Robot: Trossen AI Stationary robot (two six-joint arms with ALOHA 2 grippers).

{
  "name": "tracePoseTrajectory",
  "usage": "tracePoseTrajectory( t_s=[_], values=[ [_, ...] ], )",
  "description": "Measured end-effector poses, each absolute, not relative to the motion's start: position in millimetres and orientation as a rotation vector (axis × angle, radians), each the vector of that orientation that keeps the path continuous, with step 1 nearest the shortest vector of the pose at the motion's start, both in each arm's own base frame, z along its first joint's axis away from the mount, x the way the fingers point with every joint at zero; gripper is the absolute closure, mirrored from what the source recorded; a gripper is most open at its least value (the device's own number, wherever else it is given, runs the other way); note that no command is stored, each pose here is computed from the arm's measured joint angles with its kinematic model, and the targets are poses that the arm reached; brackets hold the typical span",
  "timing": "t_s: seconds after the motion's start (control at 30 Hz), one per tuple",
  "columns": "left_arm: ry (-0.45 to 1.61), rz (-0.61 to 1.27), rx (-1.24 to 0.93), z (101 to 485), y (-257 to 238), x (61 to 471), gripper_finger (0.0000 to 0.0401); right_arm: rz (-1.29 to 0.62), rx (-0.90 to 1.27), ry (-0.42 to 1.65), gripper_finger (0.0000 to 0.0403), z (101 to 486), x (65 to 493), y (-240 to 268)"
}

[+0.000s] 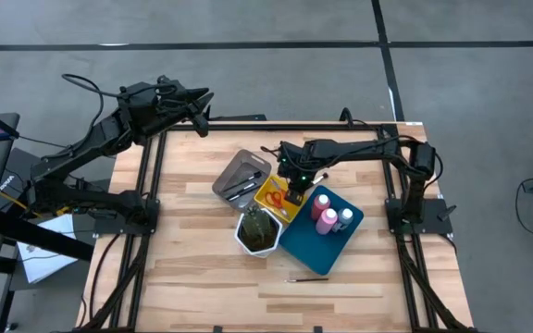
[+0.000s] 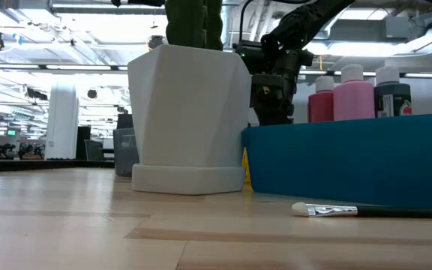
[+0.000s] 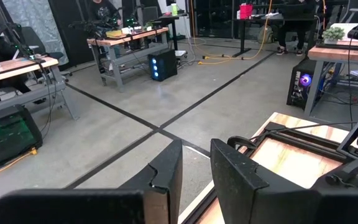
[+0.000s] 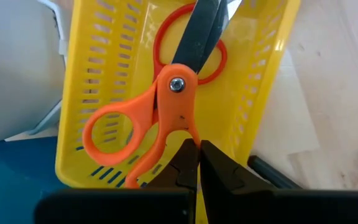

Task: Pick & Place Paint Supplies
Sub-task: Put the orange scissors into the yellow bin, then put the top makeup brush into the black bin

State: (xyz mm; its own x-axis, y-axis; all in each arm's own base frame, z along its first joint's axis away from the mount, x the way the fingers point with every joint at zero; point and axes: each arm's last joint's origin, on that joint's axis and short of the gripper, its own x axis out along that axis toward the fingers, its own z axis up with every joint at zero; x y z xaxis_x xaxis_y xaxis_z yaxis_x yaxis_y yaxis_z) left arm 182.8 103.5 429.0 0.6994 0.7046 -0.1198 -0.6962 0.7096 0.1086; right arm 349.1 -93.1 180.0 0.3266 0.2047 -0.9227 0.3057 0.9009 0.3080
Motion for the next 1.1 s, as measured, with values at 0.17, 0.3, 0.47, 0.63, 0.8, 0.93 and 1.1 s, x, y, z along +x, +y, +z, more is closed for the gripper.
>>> tracePoseTrajectory(
  t_s=[0.17,0.3,0.47,0.63,0.8,0.93,1.1],
  values=[
    [0.157,0.781,0.056,429,104,183,0.0325,-0.056,0.483,1.247,0.0388,180,349,-93],
    [0.157,0.781,0.056,429,104,183,0.0325,-0.046,0.489,1.242,0.0375,180,350,-93],
    [0.157,0.780,0.056,429,103,183,0.0325,-0.047,0.488,1.231,0.0369,181,351,-93],
    [0.157,0.781,0.056,429,103,183,0.0325,-0.051,0.492,1.222,0.0368,181,352,-93],
    [0.157,0.780,0.056,429,103,183,0.0325,-0.053,0.492,1.209,0.0368,181,353,-93],
    [0.157,0.781,0.056,429,103,183,0.0325,-0.064,0.529,1.172,0.0367,182,355,-97],
    [0.157,0.781,0.056,429,104,183,0.0325,-0.093,0.583,1.130,0.0367,184,355,-107]
  ],
)
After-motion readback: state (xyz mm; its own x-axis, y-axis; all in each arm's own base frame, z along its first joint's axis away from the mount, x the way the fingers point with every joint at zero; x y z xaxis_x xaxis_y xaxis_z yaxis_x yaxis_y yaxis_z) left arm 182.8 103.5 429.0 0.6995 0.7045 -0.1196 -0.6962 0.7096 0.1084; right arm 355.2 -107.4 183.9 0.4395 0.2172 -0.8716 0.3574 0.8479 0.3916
